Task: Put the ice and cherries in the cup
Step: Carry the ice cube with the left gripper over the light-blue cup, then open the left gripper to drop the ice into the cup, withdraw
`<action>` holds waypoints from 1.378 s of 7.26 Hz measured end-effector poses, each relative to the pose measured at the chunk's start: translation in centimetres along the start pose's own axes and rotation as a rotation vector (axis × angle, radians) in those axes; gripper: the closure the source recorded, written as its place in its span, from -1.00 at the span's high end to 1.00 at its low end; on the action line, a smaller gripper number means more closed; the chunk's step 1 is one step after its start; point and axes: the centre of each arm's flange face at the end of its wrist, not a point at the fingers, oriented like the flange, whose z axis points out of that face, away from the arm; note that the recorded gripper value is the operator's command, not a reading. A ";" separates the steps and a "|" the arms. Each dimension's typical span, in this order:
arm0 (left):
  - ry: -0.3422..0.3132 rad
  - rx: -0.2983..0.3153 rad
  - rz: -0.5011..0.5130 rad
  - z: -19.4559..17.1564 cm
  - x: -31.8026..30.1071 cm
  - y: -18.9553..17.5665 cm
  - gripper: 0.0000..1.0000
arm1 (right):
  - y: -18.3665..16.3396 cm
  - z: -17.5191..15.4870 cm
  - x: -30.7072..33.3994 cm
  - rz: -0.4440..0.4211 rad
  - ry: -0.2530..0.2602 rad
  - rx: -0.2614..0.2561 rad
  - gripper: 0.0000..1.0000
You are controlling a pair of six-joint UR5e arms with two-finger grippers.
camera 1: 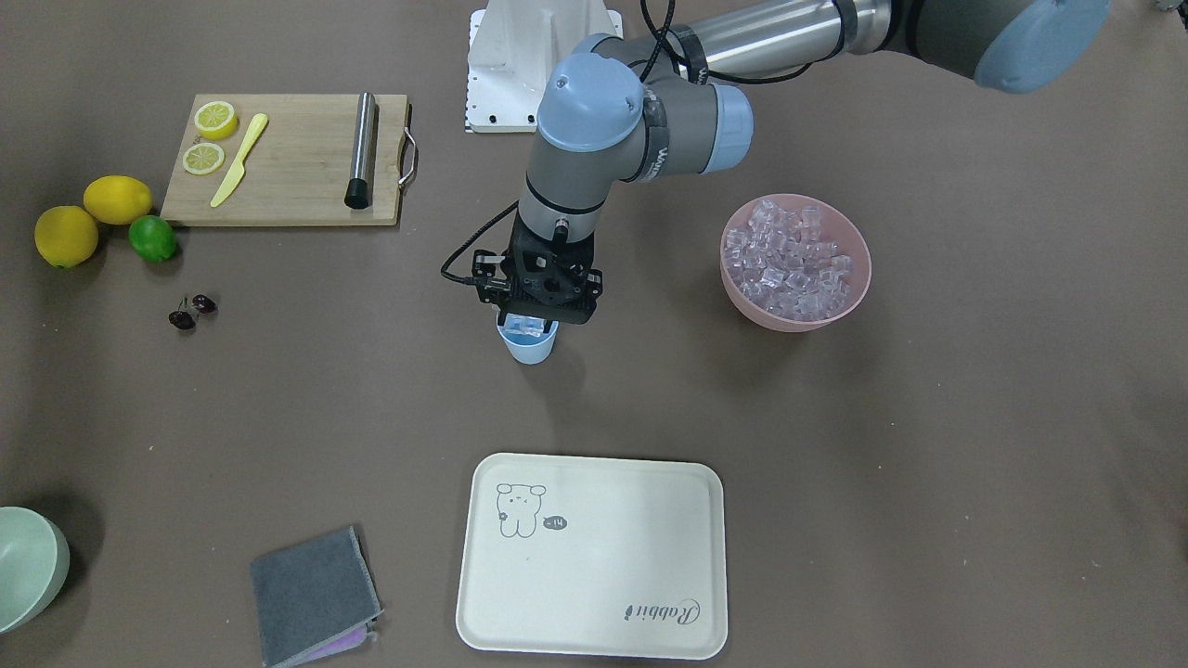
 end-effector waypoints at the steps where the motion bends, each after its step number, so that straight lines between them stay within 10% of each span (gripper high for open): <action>1: -0.001 -0.004 0.003 0.2 0.1 0.3 -0.24 | 0.0 0.0 0.0 0.004 0.000 0.000 0.99; 4: -0.007 -0.007 0.004 0.6 -0.4 0.4 0.95 | 0.0 0.0 0.0 0.009 -0.001 -0.001 0.99; 10: 0.012 0.004 -0.013 -2.8 -4.6 -1.2 0.95 | 0.0 1.0 -0.5 0.005 -0.008 -0.019 0.99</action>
